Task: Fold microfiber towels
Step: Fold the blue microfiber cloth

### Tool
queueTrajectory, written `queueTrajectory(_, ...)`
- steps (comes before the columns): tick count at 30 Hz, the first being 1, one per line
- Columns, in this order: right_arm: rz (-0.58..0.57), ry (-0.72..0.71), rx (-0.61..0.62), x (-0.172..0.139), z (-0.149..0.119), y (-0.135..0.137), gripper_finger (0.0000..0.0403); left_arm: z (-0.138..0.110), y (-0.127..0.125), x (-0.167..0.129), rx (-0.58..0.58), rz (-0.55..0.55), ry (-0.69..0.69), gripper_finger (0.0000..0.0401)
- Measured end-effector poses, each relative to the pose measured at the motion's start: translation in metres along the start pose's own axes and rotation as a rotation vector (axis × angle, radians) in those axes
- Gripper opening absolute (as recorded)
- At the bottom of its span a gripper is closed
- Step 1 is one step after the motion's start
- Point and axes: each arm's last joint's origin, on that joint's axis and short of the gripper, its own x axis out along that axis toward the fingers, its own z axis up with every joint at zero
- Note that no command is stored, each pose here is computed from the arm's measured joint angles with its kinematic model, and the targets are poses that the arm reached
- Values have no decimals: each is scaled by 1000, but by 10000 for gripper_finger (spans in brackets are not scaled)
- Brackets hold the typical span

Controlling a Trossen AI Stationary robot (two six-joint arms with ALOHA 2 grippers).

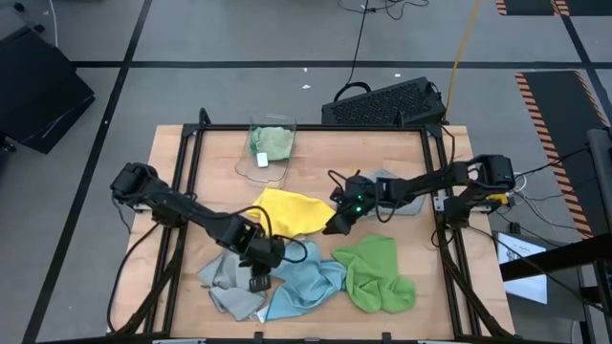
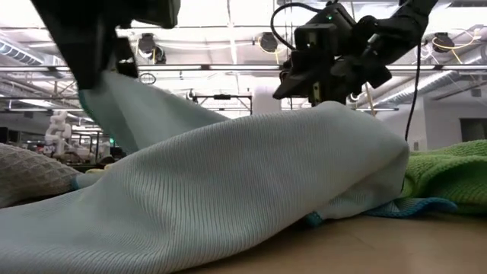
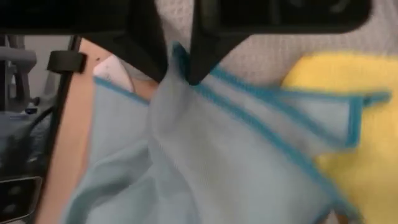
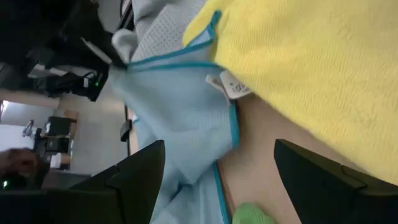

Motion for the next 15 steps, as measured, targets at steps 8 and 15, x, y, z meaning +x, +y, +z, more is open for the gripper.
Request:
queueTrajectory(8,-48,147,-14,-11,-12,-1,291,14,12,-27,-86,-13,-74,208)
queueTrajectory(15,-109,172,-38,-33,-17,9,291,50,48,-31,-80,162,-365,212)
